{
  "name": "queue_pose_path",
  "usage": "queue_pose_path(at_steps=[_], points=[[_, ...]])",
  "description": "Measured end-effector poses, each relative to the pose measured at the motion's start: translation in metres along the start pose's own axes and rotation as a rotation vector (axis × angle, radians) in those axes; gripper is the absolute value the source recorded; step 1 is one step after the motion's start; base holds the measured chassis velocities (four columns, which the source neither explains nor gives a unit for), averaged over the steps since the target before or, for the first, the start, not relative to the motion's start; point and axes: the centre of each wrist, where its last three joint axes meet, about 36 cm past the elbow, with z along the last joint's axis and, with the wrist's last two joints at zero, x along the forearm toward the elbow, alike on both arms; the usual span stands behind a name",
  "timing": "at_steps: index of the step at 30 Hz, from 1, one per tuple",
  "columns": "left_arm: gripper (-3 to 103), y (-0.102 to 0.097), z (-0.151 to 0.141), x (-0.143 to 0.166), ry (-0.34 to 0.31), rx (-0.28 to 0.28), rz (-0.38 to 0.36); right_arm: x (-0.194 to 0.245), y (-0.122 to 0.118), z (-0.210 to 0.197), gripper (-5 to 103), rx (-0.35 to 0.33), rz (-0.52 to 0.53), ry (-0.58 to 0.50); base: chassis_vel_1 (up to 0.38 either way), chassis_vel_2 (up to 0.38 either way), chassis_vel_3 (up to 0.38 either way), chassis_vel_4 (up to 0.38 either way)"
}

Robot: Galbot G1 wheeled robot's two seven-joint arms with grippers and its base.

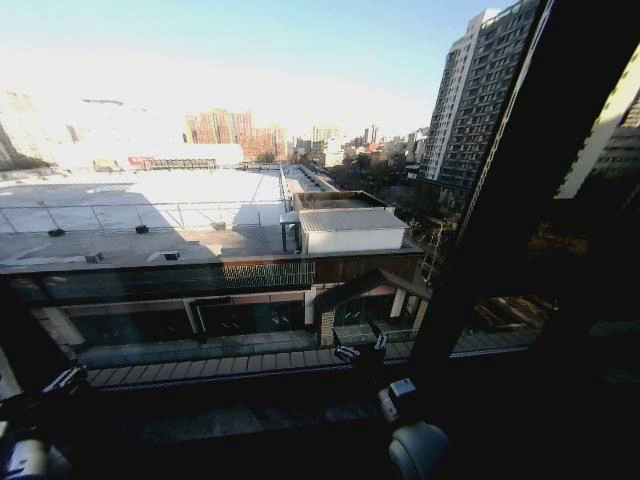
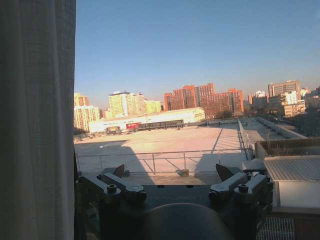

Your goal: Open the curtains by pulling them apart, changing their state from closed to fully open.

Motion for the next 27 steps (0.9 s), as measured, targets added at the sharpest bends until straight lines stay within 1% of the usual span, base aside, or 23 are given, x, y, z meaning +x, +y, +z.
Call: queue_pose_path(at_steps=[1,2,3,5,7,11,18,22,27], points=[[99,0.003,0.002,-0.002,-0.044,0.017,0.087,-0.001,-0.001,-0.004,100,-0.007,0.006,0.010,0.000,0.000,0.000,0.000],[100,0.006,0.004,-0.004,-0.061,0.033,0.150,-0.001,-0.002,-0.006,100,-0.017,0.012,0.015,0.000,0.000,0.000,0.000],[100,0.006,0.004,-0.004,-0.061,0.033,0.150,-0.001,-0.002,-0.006,100,-0.017,0.012,0.015,0.000,0.000,0.000,0.000],[100,0.008,0.009,-0.005,-0.064,0.058,0.209,-0.002,-0.004,-0.010,100,-0.027,0.020,0.027,0.000,0.000,0.000,0.000],[100,0.008,0.011,-0.004,-0.056,0.075,0.238,-0.003,-0.006,-0.012,100,-0.034,0.025,0.038,0.000,0.000,0.000,0.000],[100,0.008,0.014,-0.006,-0.051,0.078,0.258,-0.004,-0.007,-0.013,100,-0.038,0.024,0.044,0.000,0.000,0.000,0.000],[100,0.011,0.019,-0.010,-0.037,0.072,0.248,-0.006,-0.006,-0.011,100,-0.040,0.024,0.047,-0.030,-0.050,0.019,0.047],[100,0.011,0.022,-0.009,-0.031,0.065,0.238,-0.006,-0.007,-0.011,100,-0.040,0.026,0.048,-0.090,-0.176,0.071,0.167],[100,0.011,0.022,-0.009,-0.033,0.059,0.236,-0.006,-0.008,-0.011,100,-0.041,0.029,0.048,-0.146,-0.272,0.163,0.256]])
